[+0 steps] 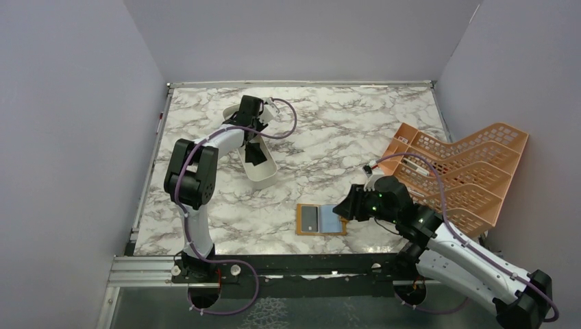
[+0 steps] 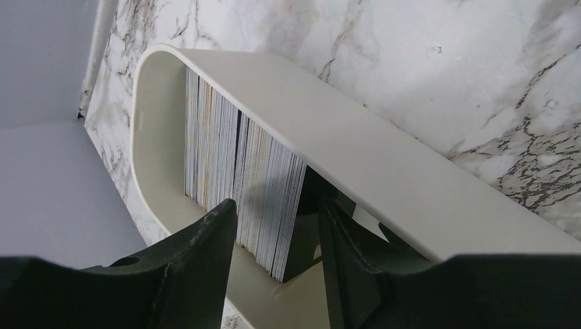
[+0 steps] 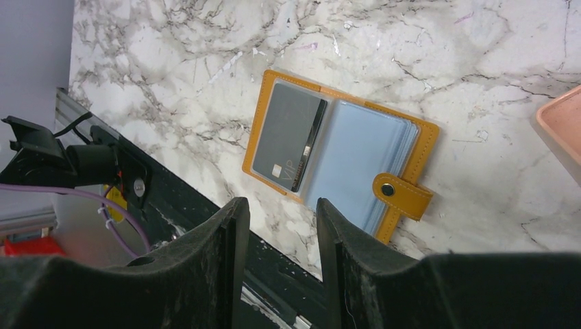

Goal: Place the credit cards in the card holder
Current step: Pick up the credit card from the storage box.

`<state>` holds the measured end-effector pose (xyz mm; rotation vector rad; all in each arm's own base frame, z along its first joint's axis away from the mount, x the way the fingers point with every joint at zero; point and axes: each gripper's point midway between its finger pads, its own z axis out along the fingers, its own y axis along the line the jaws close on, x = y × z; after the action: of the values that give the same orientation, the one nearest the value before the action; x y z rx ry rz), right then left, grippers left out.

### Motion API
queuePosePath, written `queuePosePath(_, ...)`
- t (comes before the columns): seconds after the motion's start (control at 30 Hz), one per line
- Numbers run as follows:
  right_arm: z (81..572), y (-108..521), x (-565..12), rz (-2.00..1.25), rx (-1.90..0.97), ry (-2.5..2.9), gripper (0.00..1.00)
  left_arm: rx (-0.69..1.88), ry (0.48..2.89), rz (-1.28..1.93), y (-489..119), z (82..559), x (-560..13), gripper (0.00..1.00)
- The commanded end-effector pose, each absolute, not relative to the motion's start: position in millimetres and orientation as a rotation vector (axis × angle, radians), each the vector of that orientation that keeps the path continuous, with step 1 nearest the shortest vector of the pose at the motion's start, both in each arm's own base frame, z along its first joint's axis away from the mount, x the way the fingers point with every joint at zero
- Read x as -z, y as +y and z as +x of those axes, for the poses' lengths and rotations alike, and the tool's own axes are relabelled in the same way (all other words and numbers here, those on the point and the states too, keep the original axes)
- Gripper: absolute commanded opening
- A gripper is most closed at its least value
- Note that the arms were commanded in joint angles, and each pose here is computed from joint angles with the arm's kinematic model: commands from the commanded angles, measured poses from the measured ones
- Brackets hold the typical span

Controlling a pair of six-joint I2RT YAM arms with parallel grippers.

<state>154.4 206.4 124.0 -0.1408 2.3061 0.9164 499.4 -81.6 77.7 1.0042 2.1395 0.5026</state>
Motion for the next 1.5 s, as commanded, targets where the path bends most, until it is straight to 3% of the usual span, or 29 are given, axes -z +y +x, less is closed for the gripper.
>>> queuePosePath(0.0,156,205,-135,-0.142,-0.903,2.285,0.46,-0.604,2.075,0.975,-72,509,-90,0.48)
queuePosePath(0.27,158,206,-135,-0.14,-0.9,2.286,0.46,-0.608,2.071,0.987,-73,513,-94,0.33)
queuePosePath(0.6,160,209,-132,-0.151,-0.901,2.293,0.46,-0.623,2.039,0.966,-74,519,-114,0.31)
queuePosePath(0.97,159,212,-126,-0.153,-0.916,2.3,0.46,-0.618,2.039,0.968,-76,521,-124,0.21)
queuePosePath(1.2,158,213,-126,-0.152,-0.928,2.297,0.46,-0.569,2.066,0.967,-88,508,-132,0.0)
queuePosePath(1.47,154,218,-119,-0.152,-0.976,2.305,0.46,-0.39,2.104,0.794,-110,474,-161,0.0)
